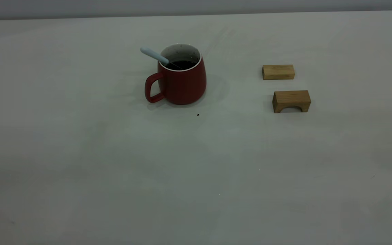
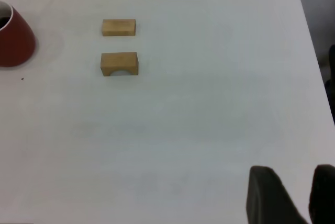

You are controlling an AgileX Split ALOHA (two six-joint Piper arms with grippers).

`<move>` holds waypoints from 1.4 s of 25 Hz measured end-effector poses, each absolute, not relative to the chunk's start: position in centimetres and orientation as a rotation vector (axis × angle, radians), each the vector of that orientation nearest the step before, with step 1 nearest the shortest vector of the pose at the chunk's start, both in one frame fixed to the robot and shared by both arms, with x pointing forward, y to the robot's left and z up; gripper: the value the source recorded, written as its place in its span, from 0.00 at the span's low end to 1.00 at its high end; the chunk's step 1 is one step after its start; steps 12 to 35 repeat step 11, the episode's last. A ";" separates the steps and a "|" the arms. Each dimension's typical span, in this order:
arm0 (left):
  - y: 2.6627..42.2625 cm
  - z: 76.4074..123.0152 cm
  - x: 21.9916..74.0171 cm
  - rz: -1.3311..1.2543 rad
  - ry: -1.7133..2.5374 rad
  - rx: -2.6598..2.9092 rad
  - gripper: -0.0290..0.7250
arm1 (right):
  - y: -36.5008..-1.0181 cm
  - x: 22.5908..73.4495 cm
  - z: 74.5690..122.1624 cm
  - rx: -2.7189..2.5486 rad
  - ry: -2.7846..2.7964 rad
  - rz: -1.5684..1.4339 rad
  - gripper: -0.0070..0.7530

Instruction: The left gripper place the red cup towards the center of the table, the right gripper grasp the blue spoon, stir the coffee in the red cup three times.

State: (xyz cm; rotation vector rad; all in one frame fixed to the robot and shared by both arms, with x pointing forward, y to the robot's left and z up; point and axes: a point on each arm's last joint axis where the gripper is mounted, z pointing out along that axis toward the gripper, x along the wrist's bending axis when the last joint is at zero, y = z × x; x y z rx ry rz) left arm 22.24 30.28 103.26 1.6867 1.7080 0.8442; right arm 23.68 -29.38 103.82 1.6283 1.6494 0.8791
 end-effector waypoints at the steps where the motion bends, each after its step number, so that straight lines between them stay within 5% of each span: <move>1: 30.3 103.3 22.2 0.844 1.708 1.687 0.77 | -29.4 23.7 103.8 1.629 1.650 0.879 0.32; 35: 30.3 103.3 22.2 0.844 1.708 1.687 0.77 | -29.4 23.6 103.8 1.577 1.719 0.916 0.32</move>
